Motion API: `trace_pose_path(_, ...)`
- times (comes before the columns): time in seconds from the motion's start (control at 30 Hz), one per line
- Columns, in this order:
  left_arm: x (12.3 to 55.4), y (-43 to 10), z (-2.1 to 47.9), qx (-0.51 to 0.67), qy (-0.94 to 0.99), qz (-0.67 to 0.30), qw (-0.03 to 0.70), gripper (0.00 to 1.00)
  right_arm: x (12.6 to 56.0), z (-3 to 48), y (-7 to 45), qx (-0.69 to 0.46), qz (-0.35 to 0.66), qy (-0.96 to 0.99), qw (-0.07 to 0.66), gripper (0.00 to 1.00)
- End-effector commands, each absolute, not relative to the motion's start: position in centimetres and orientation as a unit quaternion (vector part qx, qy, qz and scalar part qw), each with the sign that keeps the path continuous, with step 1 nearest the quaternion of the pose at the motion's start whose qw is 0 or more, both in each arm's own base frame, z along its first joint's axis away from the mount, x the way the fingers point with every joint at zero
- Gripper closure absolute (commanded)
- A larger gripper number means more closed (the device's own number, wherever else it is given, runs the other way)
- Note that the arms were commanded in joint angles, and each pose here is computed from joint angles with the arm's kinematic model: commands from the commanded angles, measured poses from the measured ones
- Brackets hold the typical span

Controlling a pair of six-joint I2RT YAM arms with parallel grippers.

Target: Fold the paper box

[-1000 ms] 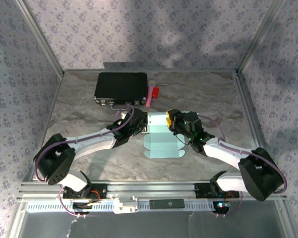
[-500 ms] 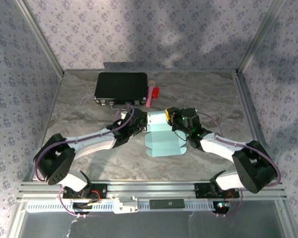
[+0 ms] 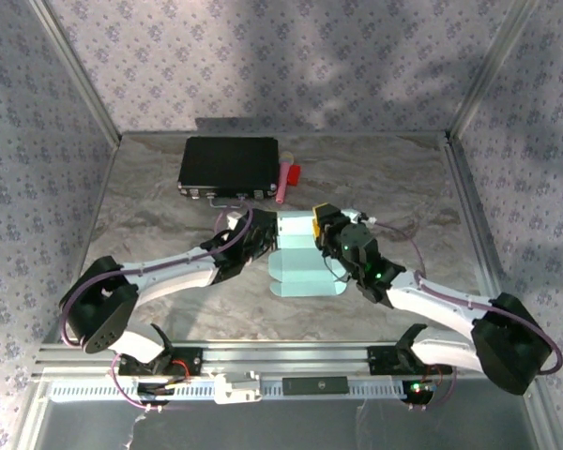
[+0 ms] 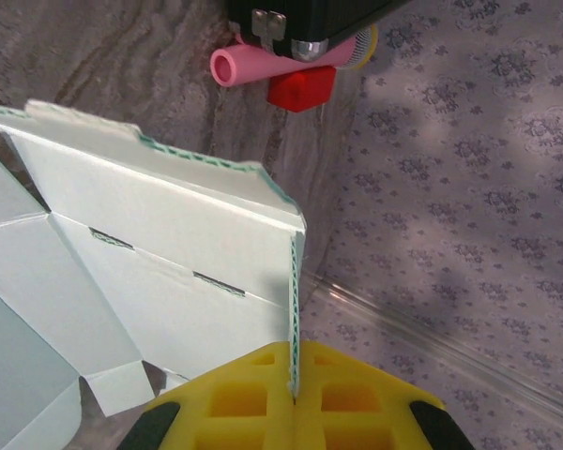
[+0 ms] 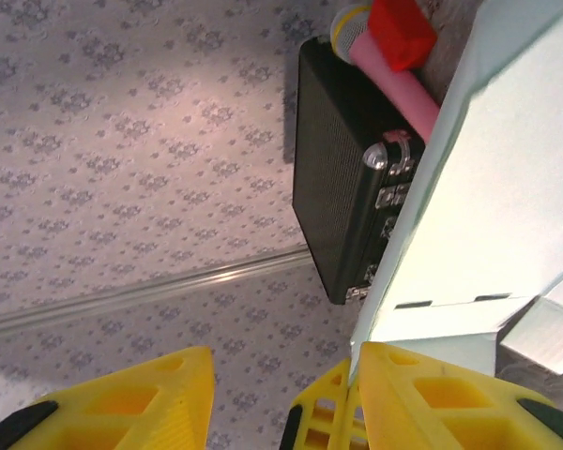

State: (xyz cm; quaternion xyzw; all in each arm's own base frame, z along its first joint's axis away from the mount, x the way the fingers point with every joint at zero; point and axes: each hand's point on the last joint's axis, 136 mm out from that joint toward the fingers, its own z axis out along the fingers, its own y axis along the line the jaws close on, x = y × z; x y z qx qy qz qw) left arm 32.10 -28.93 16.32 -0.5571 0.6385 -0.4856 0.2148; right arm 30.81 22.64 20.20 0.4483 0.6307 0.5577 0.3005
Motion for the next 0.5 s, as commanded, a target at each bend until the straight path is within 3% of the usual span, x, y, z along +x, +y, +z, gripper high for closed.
trace_pose_path(0.0, 32.6, -29.1, 18.3, -0.559, 0.603, -0.522, 0.229, 1.0, 32.0, 18.3, 21.4, 0.491, 0.545, 0.594, 0.33, 0.54)
trace_pose_path(0.33, 32.3, -29.5, 18.7, -0.554, 0.595, -0.539, 0.222, 1.0, 33.8, 18.0, 21.9, 0.5, 0.536, 0.6, 0.32, 0.53)
trace_pose_path(0.47, 32.2, -29.7, 18.6, -0.555, 0.593, -0.542, 0.215, 1.0, 34.6, 17.8, 22.4, 0.497, 0.538, 0.604, 0.315, 0.57)
